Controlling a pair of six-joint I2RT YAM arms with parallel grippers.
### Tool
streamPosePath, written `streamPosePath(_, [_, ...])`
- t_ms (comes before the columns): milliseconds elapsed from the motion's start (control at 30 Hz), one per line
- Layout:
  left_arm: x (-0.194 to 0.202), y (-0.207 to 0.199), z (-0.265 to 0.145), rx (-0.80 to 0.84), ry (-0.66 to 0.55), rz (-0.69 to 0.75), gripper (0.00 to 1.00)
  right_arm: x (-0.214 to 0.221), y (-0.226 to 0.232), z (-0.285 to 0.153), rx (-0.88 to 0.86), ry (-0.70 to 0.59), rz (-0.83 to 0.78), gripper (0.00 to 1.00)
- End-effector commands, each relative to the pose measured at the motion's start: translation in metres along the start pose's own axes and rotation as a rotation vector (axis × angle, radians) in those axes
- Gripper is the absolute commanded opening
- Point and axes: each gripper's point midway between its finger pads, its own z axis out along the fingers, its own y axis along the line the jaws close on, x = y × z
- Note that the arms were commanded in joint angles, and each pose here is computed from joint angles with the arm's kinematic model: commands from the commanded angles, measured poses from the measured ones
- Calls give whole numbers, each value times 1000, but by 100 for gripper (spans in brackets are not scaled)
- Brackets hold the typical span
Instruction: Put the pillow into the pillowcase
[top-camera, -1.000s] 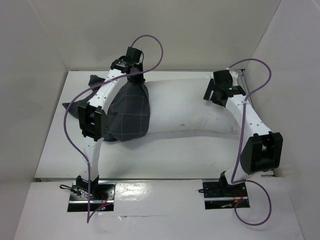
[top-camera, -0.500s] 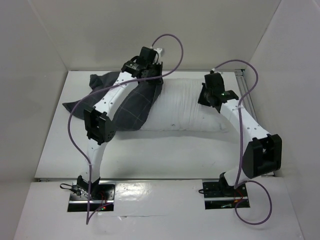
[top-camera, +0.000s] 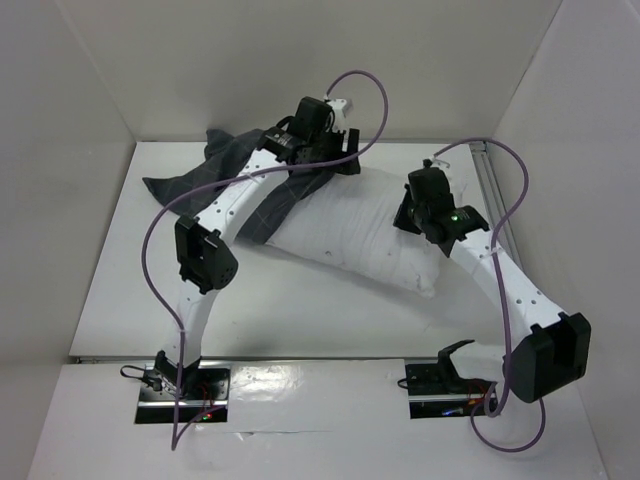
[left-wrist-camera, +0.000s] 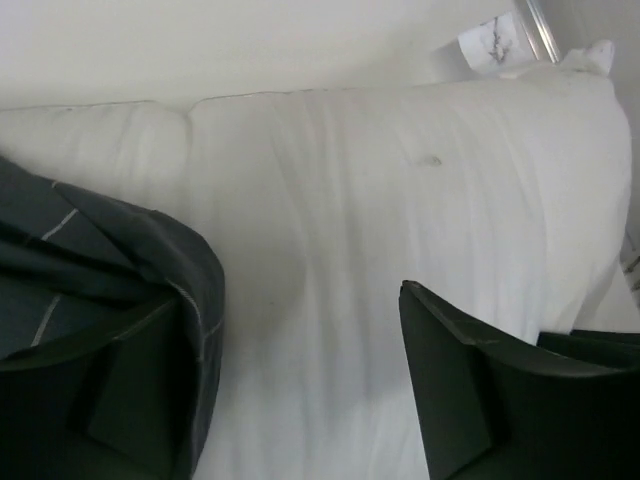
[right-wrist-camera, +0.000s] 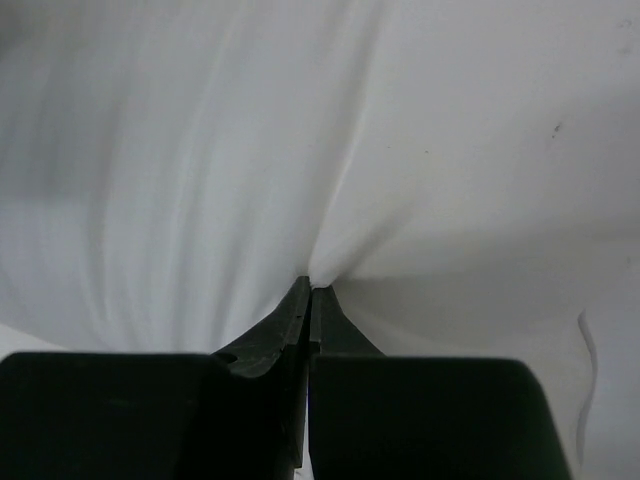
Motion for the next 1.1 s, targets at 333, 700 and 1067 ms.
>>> streamPosePath(333, [-46, 40, -199, -414, -362, 136, 87, -2, 16, 6, -45, -13, 38, 93])
streamPosePath(700, [119, 109, -222, -598, -300, -207, 71, -26, 21, -12, -59, -51, 23, 100])
streamPosePath(1067, [186, 142, -161, -766, -334, -270, 80, -4, 5, -19, -22, 5, 0, 100])
